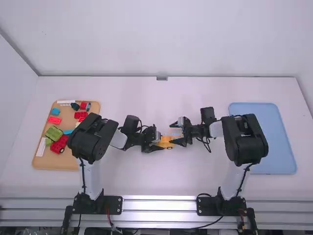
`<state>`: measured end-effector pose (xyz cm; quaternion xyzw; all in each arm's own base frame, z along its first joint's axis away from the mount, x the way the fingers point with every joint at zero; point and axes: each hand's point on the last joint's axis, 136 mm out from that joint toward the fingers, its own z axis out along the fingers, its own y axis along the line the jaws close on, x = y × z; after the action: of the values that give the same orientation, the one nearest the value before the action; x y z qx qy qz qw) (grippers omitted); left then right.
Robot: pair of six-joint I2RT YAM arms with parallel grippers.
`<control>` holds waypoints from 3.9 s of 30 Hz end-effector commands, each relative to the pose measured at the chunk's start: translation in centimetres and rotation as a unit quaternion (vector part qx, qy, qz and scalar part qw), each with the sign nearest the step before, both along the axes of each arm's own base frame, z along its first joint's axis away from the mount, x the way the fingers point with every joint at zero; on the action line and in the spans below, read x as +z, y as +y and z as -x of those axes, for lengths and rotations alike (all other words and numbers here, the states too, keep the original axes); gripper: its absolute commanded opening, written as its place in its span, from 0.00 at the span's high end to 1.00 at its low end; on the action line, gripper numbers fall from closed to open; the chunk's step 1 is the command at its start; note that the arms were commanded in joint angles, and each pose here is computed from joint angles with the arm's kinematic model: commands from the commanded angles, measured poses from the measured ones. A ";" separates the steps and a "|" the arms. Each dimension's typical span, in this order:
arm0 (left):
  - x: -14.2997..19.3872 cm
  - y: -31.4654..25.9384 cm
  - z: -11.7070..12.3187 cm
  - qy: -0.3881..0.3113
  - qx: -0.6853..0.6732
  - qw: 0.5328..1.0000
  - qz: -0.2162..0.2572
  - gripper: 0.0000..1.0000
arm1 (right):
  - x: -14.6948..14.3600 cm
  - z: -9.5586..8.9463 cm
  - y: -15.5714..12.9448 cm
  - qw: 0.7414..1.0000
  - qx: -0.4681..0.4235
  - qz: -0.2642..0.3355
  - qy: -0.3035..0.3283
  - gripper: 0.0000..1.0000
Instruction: Assemble lego blocks to make yellow taxi
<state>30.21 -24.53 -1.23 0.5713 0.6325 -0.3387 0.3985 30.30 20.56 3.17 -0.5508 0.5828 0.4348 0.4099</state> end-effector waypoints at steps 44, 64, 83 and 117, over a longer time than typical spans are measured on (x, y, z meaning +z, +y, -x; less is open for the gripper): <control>18.3 21.5 -4.8 0.071 0.603 0.795 -0.005 0.01 | -5.5 2.2 9.1 0.983 0.017 0.179 -0.032 0.08; 25.3 27.5 -3.1 0.033 0.762 0.629 0.147 0.01 | -3.6 -4.3 -2.3 0.882 -0.087 0.463 -0.015 0.82; 24.5 27.7 -6.5 0.023 0.762 0.627 0.159 0.01 | 1.6 -11.5 -27.8 0.793 -0.482 0.290 0.233 0.80; 26.5 20.2 -3.0 -0.073 0.608 0.790 0.038 0.01 | 9.5 -7.0 -36.1 0.587 -0.748 0.257 0.175 0.01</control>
<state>33.99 -3.37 24.20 0.0155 0.8165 -0.0292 0.5764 36.82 -17.33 10.40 0.1019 0.9437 -0.1009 0.2982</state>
